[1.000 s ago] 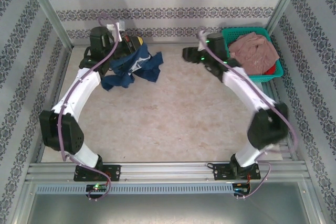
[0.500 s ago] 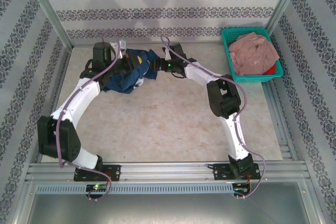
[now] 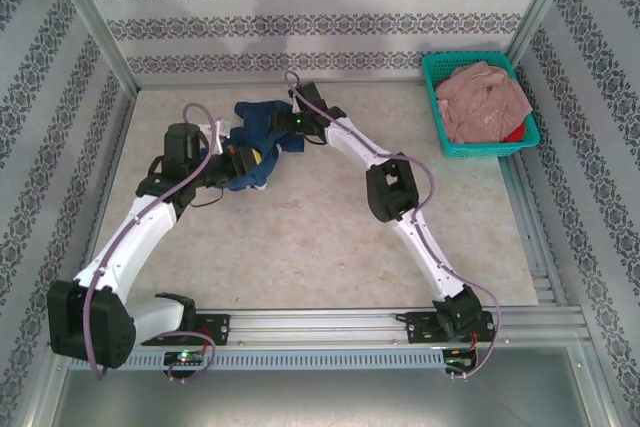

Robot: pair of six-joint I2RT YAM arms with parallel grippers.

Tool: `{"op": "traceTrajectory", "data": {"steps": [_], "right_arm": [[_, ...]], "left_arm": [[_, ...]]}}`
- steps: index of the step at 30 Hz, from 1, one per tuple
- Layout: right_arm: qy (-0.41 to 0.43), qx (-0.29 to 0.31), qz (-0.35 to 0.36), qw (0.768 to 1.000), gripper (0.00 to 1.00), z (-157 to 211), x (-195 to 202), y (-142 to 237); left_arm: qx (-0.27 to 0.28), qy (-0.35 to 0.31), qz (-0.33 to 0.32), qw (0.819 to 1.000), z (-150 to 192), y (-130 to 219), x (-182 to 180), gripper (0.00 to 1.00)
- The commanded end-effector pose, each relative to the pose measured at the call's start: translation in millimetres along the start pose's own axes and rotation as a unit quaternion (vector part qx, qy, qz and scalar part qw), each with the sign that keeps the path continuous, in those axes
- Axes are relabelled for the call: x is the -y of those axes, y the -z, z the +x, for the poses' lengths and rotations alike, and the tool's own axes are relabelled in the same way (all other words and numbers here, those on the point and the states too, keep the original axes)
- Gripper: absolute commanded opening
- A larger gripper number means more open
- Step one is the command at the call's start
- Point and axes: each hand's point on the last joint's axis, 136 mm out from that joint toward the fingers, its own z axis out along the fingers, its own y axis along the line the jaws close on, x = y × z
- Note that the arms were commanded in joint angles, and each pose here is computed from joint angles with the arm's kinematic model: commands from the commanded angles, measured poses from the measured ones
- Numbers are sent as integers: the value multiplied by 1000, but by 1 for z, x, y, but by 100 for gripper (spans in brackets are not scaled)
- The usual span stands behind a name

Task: Fold the inside-out t-shirt
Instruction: Turn over the T-shirt at the center of the table.

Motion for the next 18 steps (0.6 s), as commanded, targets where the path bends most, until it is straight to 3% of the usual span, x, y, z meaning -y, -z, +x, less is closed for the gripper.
{"op": "traceTrajectory", "data": {"steps": [1,5,8,11,15,18], "right_arm": [[-53,-27,67,996,70,11,24,8],[-72,-51,73,993,56,25,29,6],[-75,-88,68,991,28,44,29,5],[-54,-79,88,992,1,33,38,31],[-50,12,84,995,0,-30,61,114],[-52,87,45,994,0,-82,67,187]], "left_arm": [[-20,24,13,999,22,7,1,0],[-16,30,27,999,29,15,6,0],[-6,21,25,999,28,23,10,0],[3,17,6,1000,27,22,2,0],[26,20,-20,999,12,5,-17,0],[102,6,-55,993,-37,-1,-24,0]]}}
